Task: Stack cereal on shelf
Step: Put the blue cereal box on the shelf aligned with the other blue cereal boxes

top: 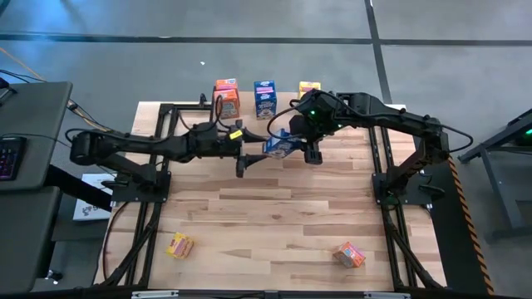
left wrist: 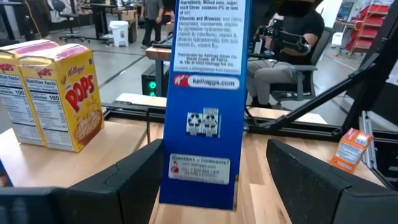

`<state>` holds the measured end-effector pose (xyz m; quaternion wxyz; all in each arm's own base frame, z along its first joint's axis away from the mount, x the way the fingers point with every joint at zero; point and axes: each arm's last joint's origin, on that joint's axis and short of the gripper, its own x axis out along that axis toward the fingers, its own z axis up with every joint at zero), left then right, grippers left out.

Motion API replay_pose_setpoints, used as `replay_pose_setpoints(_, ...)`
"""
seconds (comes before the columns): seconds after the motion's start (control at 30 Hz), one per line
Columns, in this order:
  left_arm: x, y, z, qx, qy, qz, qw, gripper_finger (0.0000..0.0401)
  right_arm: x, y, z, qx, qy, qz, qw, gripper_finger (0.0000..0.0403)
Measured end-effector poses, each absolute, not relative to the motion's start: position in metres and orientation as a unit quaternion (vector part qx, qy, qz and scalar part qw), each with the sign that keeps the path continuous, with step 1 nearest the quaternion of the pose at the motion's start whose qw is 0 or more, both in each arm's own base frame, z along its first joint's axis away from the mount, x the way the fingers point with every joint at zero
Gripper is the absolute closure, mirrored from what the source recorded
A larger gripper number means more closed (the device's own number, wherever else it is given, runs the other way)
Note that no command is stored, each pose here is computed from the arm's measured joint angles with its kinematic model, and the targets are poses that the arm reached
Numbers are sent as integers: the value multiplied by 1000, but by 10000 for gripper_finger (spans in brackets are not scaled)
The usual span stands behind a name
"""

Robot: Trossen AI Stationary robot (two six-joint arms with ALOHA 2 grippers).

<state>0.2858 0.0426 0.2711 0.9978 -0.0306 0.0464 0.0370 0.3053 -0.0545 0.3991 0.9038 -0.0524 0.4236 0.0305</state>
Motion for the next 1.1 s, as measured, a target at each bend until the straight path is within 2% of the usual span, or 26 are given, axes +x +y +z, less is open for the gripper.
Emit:
replay_pose_setpoints(0.33, 296, 44, 277, -29, 40, 36, 998, 130, 306, -53, 400, -42, 414, 57, 908, 240)
replay_pose_setpoints(0.73, 296, 44, 278, -30, 39, 33, 998, 134, 310, -54, 403, -48, 392, 50, 917, 240)
replay_pose_setpoints(1.1, 296, 44, 278, -29, 40, 34, 998, 194, 309, -54, 403, -47, 395, 50, 916, 240)
